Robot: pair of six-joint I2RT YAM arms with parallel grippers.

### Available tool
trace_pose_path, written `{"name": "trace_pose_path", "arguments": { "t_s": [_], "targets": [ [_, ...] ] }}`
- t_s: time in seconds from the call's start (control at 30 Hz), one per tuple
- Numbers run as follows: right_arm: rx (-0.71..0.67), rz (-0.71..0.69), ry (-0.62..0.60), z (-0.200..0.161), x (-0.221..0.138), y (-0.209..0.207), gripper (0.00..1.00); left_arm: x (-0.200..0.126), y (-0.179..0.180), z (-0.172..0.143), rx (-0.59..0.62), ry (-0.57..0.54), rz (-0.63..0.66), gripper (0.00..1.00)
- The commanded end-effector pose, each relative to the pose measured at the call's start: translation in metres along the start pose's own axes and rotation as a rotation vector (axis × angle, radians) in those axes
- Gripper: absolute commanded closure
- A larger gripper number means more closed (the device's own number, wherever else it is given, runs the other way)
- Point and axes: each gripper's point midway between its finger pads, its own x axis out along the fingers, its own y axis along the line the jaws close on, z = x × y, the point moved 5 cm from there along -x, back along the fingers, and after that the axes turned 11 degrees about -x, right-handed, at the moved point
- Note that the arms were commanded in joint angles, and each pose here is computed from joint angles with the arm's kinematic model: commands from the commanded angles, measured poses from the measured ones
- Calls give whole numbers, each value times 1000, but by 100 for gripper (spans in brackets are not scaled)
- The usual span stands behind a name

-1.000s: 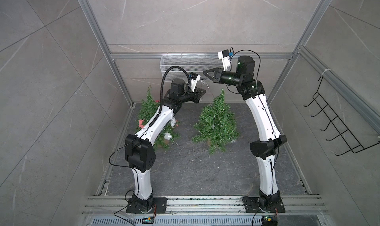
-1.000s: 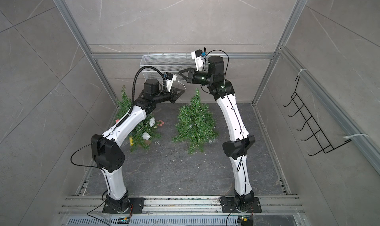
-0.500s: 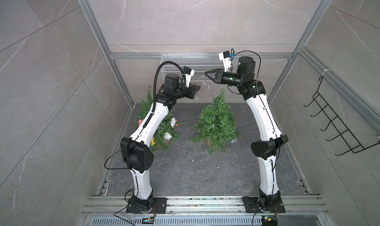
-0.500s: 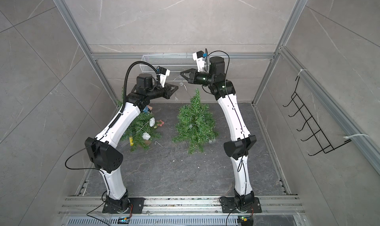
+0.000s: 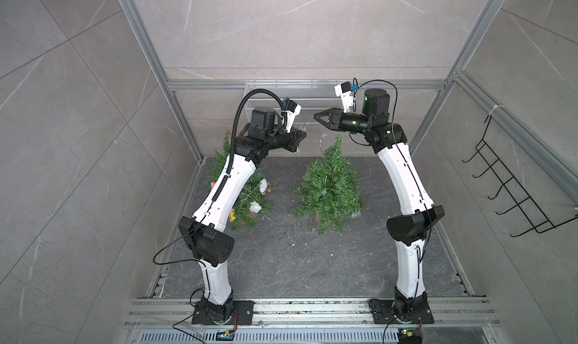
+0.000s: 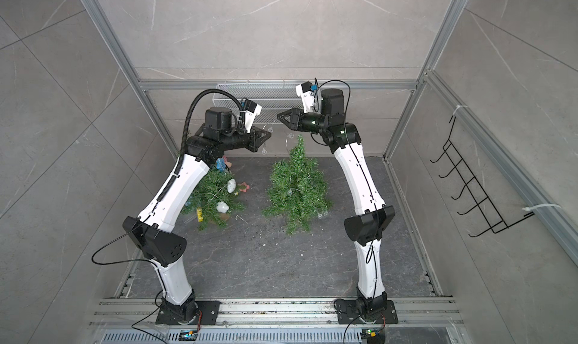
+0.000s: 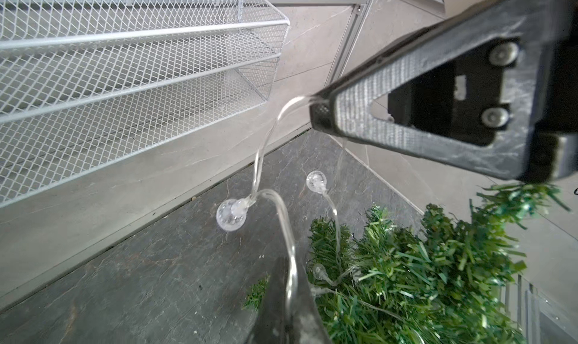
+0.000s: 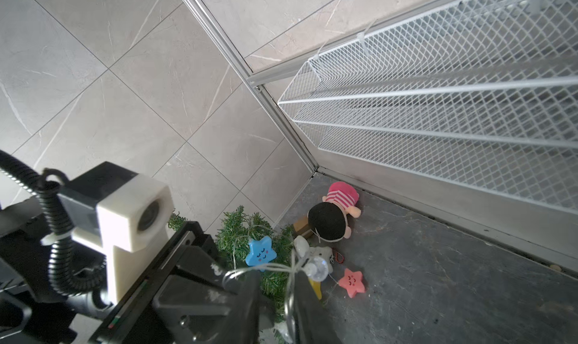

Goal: Wrap string light around the christmas tree
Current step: Wrap the light string around the Christmas tree.

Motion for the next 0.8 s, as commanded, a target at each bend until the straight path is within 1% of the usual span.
{"name": "trace_pose_path", "arguments": {
  "t_s": [0.0,0.1,0.2,0.33,0.47,0.63,0.77],
  "targets": [
    [-35,4,-14,9,-17,14,70,-47,-18,25,95,-62,74,100],
    [-32,-6,7,6,-24,12,61,-58,-11,33,106,-73,174,100],
    [-14,-25,27,3,-32,5,55,-70,-12,41,116,-85,220,100],
    [-17,-67,40,-1,-42,1,53,-80,-28,50,117,-118,158,100],
    [-4,-122,27,0,-62,-6,53,-87,-37,55,129,-140,142,100],
    [30,-219,28,-10,-92,-8,53,-94,-61,45,145,-106,111,100],
    [48,-276,57,-28,-114,5,53,-95,-81,21,158,-25,127,100]
  ]
}}
